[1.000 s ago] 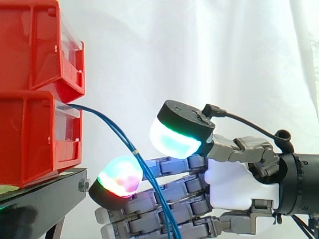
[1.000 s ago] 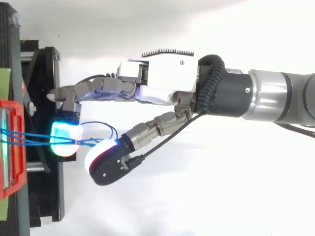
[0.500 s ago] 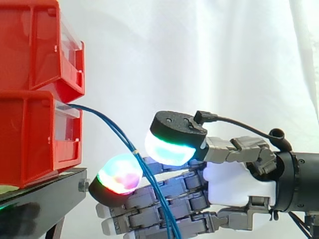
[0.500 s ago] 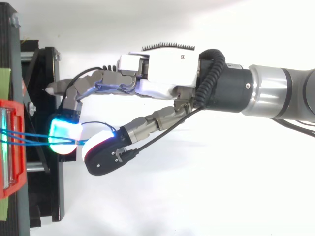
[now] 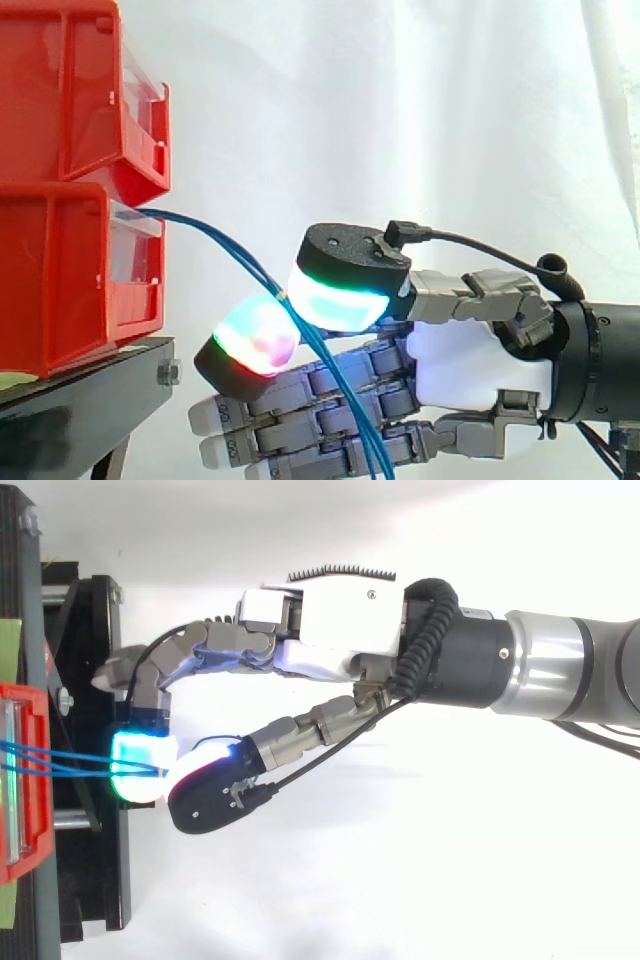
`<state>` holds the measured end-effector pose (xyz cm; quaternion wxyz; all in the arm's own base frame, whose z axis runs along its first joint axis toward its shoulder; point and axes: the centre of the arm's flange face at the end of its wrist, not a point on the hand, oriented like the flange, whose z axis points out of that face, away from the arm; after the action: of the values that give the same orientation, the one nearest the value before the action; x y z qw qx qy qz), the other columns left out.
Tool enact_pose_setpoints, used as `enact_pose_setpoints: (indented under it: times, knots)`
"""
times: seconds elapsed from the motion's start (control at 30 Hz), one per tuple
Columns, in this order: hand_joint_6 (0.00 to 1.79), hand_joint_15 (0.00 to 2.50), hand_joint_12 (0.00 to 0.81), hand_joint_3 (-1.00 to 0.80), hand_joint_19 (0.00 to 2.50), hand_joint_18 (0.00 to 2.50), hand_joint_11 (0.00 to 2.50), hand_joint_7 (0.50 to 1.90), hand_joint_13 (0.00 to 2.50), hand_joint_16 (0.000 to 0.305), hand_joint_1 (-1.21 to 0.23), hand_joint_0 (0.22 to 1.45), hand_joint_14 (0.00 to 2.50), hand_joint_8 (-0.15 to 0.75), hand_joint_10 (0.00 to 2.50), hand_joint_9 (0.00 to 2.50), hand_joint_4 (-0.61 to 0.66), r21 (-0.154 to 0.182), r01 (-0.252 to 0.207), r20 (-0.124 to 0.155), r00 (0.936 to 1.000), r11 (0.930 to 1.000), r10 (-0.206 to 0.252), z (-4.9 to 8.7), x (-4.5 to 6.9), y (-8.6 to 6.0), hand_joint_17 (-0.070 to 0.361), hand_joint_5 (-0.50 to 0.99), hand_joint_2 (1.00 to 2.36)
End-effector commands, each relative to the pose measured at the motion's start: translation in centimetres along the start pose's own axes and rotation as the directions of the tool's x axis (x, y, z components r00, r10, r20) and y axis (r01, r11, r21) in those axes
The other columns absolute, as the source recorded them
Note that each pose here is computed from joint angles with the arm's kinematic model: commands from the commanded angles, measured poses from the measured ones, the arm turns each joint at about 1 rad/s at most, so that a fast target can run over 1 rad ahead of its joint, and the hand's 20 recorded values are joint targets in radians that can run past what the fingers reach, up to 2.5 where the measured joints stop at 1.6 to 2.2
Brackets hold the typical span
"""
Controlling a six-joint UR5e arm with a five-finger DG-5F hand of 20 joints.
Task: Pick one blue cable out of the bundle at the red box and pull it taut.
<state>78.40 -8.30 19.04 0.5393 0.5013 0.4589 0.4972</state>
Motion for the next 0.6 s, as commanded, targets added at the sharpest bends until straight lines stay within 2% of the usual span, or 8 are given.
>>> enact_pose_setpoints:
  times: [0.0, 0.17, 0.4, 0.57]
  knots:
    - [0.94, 0.12, 0.373, -0.16, 0.05, 0.05, 0.18, 0.9, 0.2, 0.058, -0.78, 0.58, 0.0, 0.324, 0.0, 0.3, 0.12, -0.001, -0.001, -0.001, 1.0, 1.0, 0.0, 0.01, 0.0, 0.01, 0.132, -0.17, 1.02]
    - [0.94, 0.12, 0.378, -0.11, 0.04, 0.11, 0.2, 0.96, 0.24, 0.06, -0.8, 0.6, 0.0, 0.336, 0.0, 0.32, 0.07, -0.002, -0.001, -0.003, 1.0, 1.0, 0.001, 0.06, 0.13, 0.08, 0.135, -0.17, 1.02]
    - [0.95, 0.11, 0.373, -0.2, 0.04, 0.15, 0.2, 0.89, 0.25, 0.058, -0.85, 0.63, 0.0, 0.326, 0.0, 0.33, 0.06, -0.01, -0.002, -0.001, 1.0, 0.9999, 0.002, 0.36, 0.05, 0.58, 0.13, -0.18, 1.02]
    - [0.95, 0.12, 0.374, -0.23, 0.04, 0.18, 0.22, 0.9, 0.27, 0.058, -0.87, 0.64, 0.0, 0.329, 0.0, 0.34, 0.06, -0.013, -0.004, -0.003, 1.0, 0.9999, 0.004, 0.59, 0.1, 0.98, 0.13, -0.18, 1.01]
